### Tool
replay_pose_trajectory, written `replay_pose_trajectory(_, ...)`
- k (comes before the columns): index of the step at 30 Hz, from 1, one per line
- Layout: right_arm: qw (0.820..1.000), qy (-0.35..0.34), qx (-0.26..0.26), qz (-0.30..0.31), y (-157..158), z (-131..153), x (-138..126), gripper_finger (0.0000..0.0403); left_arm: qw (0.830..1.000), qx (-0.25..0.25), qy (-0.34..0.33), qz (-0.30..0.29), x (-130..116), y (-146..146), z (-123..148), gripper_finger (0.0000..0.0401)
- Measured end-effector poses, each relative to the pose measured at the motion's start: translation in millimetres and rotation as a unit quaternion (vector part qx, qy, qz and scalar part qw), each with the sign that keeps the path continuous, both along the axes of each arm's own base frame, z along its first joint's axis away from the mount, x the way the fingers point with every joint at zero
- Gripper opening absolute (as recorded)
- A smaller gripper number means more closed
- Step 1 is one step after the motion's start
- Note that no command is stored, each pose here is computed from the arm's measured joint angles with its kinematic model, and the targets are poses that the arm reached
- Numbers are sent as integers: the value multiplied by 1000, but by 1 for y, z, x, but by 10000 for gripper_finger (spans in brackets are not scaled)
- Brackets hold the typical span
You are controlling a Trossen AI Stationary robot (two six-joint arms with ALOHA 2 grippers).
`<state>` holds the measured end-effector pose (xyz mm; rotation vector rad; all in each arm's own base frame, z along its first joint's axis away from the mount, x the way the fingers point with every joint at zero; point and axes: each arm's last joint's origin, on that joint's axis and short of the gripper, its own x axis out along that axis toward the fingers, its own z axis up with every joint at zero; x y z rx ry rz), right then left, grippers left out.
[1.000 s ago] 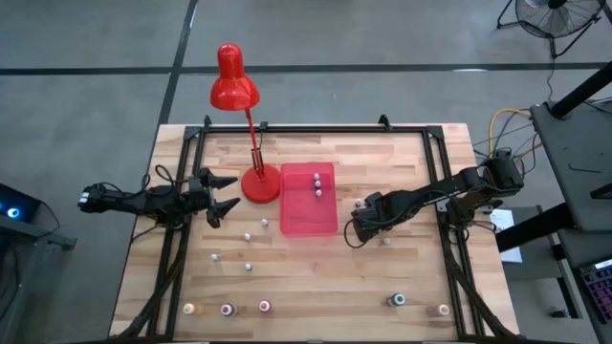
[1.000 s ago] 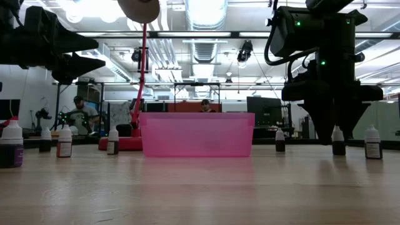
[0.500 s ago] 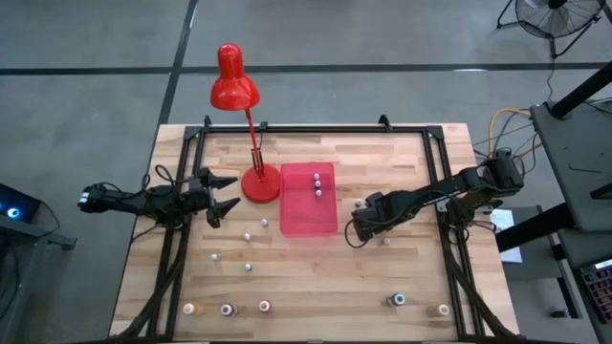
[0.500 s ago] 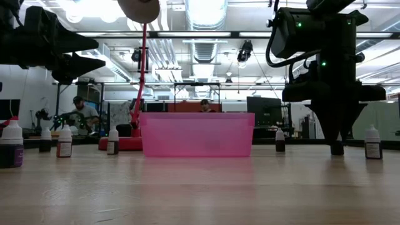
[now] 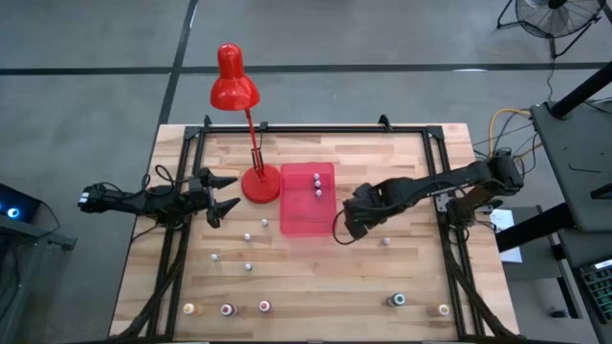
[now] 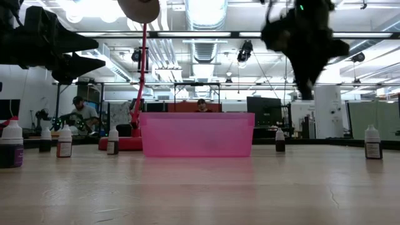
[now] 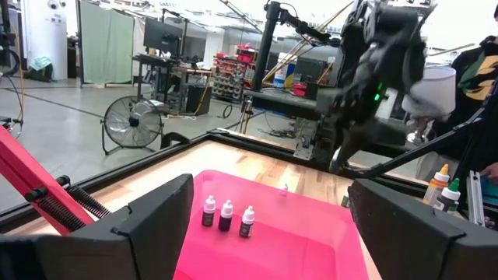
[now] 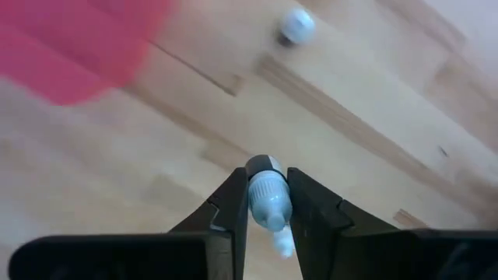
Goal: Pick & Place food coloring
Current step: Put the small black food coloring bottle into the bin
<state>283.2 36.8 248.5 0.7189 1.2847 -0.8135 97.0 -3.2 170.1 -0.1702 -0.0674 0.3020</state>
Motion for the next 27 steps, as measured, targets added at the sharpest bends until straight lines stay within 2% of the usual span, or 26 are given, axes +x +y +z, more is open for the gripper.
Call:
replay_pose_trajectory(9, 995, -74, -4, 66, -6, 58, 39, 64, 1000, 0, 0, 0, 0, 0, 0, 314)
replay_pose_trajectory(14, 989, -93, -17, 118, -13, 72, 64, 64, 1000, 0, 0, 0, 0, 0, 0, 314)
replay_pose_trajectory(19, 974, -87, -41, 207, -22, 66, 91, 64, 1000, 0, 0, 0, 0, 0, 0, 314)
replay_pose_trajectory(24, 954, -48, -37, 294, -31, 41, 111, 64, 1000, 0, 0, 0, 0, 0, 0, 314)
replay_pose_trajectory(27, 936, -35, -37, 349, -35, 27, 119, 64, 1000, 0, 0, 0, 0, 0, 0, 314)
